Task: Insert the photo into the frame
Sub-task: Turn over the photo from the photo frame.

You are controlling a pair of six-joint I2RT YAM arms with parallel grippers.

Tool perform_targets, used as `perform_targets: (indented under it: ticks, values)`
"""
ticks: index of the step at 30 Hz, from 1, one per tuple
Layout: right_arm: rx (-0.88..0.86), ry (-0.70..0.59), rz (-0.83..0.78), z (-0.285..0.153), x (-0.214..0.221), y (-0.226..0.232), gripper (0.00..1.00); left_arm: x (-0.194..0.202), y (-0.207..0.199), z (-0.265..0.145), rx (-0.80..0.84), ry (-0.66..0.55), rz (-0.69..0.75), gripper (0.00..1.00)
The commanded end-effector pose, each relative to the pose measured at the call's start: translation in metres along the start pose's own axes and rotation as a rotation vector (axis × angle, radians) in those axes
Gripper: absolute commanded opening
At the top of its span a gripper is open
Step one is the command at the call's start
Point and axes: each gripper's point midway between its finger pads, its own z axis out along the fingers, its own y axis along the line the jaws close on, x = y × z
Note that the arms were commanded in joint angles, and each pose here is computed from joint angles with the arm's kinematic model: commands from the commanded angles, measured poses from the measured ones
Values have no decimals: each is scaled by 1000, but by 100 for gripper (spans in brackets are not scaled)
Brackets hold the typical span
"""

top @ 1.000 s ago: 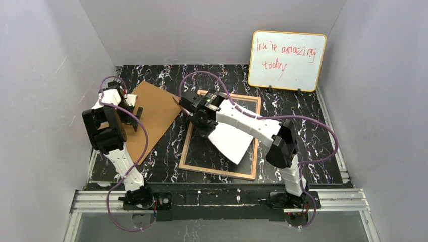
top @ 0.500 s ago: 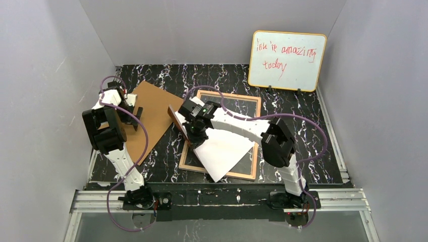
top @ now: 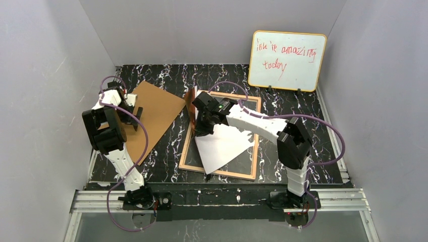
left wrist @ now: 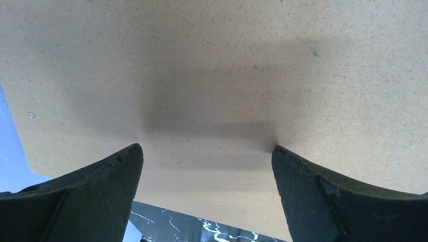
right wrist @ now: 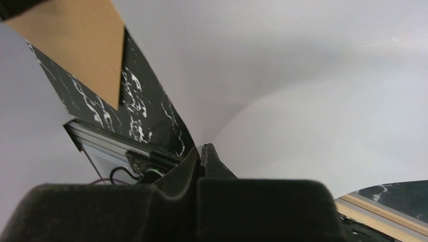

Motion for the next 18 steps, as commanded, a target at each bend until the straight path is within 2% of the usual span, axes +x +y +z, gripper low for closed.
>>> perform_targets:
  ticks: [1, 5, 10, 18]
  values:
    - [-33, -182, 123, -11, -36, 21, 1, 3, 2, -19, -23, -19, 5, 98]
    - [-51, -235, 143, -5, -55, 40, 1, 2, 2, -19, -24, -17, 5, 98]
    - [5, -272, 176, 3, -66, 36, 1, 5, 4, -18, -33, -10, 16, 98]
    - [90, -380, 271, -13, -82, -13, 1, 2, 3, -16, -23, -16, 13, 98]
